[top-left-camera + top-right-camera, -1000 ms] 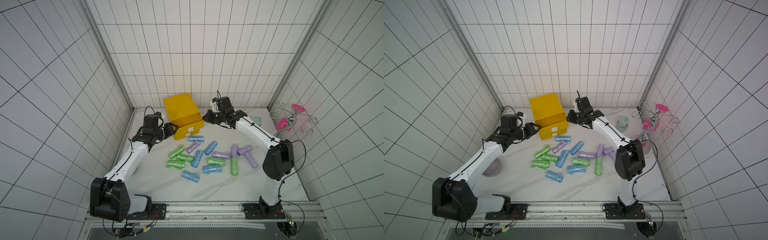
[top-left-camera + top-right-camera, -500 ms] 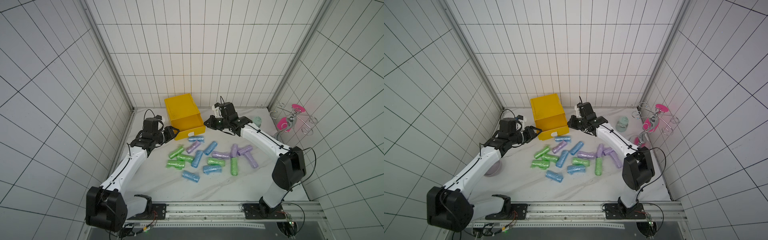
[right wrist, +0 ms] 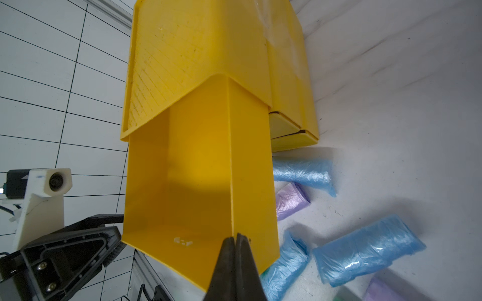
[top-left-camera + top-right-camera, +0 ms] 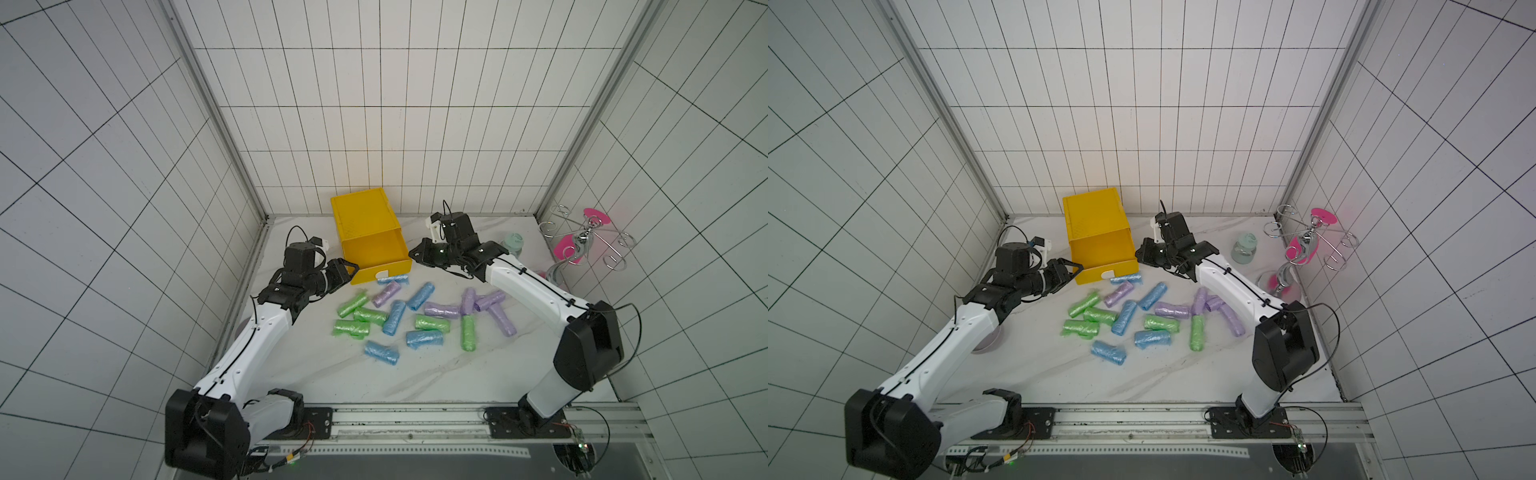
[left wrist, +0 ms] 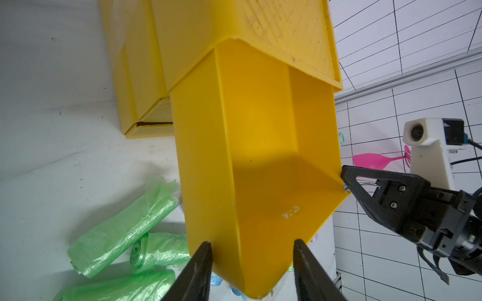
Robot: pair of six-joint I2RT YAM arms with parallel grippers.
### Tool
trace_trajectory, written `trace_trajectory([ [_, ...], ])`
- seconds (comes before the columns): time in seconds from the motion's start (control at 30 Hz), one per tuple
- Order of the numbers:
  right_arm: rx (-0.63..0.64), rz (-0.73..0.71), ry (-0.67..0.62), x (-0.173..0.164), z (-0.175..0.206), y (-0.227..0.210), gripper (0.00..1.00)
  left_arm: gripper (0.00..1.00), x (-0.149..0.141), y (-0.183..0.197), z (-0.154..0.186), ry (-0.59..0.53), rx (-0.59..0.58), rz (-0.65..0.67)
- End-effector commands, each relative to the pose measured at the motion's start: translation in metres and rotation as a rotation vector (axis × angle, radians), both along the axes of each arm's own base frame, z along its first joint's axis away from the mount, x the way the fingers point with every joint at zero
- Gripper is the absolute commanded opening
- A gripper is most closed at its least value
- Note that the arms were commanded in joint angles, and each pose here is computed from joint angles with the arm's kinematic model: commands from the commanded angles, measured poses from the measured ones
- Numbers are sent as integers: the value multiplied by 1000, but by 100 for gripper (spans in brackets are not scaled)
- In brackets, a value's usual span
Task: Sort the rolls of trash bags by color and place them into the drawer
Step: Open the drawer in the storage box, then pick up the roll of trash bags from the center of the board.
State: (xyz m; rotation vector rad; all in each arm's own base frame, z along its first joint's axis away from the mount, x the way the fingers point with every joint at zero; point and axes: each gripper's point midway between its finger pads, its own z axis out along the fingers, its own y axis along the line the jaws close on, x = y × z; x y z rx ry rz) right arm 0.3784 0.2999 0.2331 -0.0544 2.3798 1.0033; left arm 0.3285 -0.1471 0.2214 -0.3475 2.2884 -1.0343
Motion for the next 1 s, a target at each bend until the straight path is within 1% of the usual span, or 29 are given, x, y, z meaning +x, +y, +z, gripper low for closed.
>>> trace_trajectory([
  [0.0,7,19,-1,-13,3,3,7,51,-3,-4,4,-15,-12,-21],
  [0.07,-4,8,-11,-11,4,0,13,52,-2,-2,5,-21,4,-13],
  [0.2,-33,-46,-47,0,12,-17,32,55,4,10,19,-65,66,36],
  [0.27,-47,-75,-63,4,18,-27,39,56,9,18,31,-106,98,70],
  [0.33,-63,-103,-81,7,24,-37,43,58,13,26,43,-148,116,104],
  [0.4,-88,-131,-94,8,27,-48,46,59,15,36,53,-171,136,131],
  [0.5,-151,-162,-92,3,24,-68,46,59,15,47,64,-190,161,146],
  [0.6,-200,-178,-65,-11,12,-88,45,58,5,49,69,-205,197,119],
  [0.67,-239,-181,-44,-24,0,-101,46,58,-7,50,64,-192,223,93],
  [0.77,-317,-208,17,-49,-23,-127,51,58,-30,52,49,-161,246,66],
  [0.9,-393,-237,106,-83,-57,-153,58,58,-56,51,30,-132,209,59],
  [0.97,-436,-272,156,-98,-74,-167,59,58,-65,51,22,-113,204,55],
])
